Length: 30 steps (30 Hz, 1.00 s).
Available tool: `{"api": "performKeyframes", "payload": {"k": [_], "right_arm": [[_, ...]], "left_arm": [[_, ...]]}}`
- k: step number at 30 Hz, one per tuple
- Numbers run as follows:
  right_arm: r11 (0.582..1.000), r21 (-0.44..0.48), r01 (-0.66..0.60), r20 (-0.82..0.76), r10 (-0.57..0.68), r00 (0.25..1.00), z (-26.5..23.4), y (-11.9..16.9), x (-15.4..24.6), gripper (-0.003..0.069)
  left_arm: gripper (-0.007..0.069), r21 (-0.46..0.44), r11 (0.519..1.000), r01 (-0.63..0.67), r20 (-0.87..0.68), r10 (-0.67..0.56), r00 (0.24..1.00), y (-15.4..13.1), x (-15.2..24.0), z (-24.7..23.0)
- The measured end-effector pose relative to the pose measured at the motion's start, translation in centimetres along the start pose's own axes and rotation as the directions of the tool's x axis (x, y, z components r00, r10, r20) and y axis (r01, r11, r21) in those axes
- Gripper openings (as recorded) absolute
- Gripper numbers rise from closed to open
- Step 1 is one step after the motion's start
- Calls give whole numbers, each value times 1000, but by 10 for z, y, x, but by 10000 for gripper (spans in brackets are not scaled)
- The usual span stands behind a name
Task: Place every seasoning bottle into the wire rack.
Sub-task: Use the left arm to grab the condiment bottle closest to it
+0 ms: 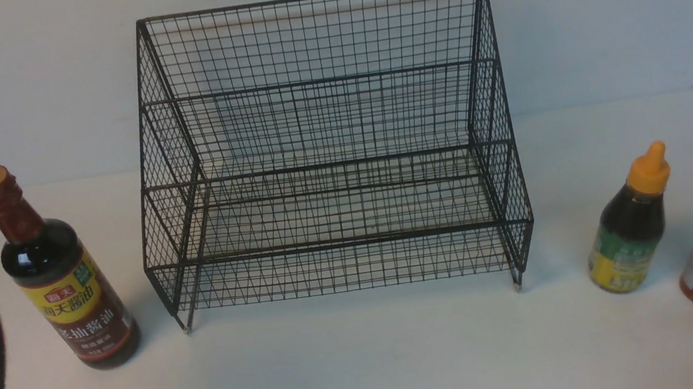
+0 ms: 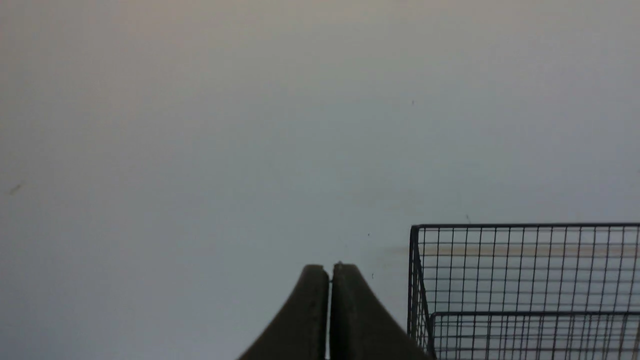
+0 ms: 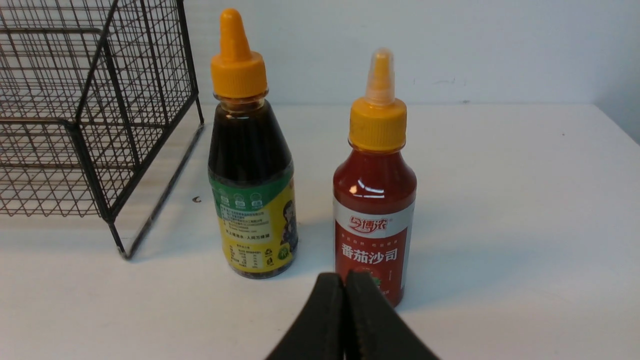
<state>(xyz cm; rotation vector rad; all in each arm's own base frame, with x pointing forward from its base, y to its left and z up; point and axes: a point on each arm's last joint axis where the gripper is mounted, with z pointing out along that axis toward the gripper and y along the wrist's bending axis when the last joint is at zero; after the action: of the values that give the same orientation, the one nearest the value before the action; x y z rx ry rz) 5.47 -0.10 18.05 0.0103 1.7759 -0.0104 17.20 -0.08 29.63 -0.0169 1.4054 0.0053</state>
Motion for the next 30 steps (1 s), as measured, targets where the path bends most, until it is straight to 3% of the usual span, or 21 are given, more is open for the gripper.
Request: {"api": "performKeyframes", "payload": {"k": [9, 12, 18, 22, 30], "right_arm": [[1000, 0, 0, 0, 0, 1000, 0, 0, 0, -15], [1000, 0, 0, 0, 0, 1000, 0, 0, 0, -15], [1000, 0, 0, 0, 0, 1000, 0, 0, 0, -15], [1000, 0, 1, 0, -1, 1000, 0, 0, 0, -15], [1000, 0, 1, 0, -1, 1000, 0, 0, 0, -15]], "left_arm": [[95, 43, 998, -47, -35, 49, 998, -5, 20, 28], [179, 43, 998, -46, -41, 48, 998, -5, 23, 30], [462, -30, 999, 22, -118, -26, 993, 1, 42, 40], [570, -81, 995, 50, -121, -60, 991, 5, 54, 47], [604, -104, 994, 39, -170, -56, 984, 6, 79, 63]]}}
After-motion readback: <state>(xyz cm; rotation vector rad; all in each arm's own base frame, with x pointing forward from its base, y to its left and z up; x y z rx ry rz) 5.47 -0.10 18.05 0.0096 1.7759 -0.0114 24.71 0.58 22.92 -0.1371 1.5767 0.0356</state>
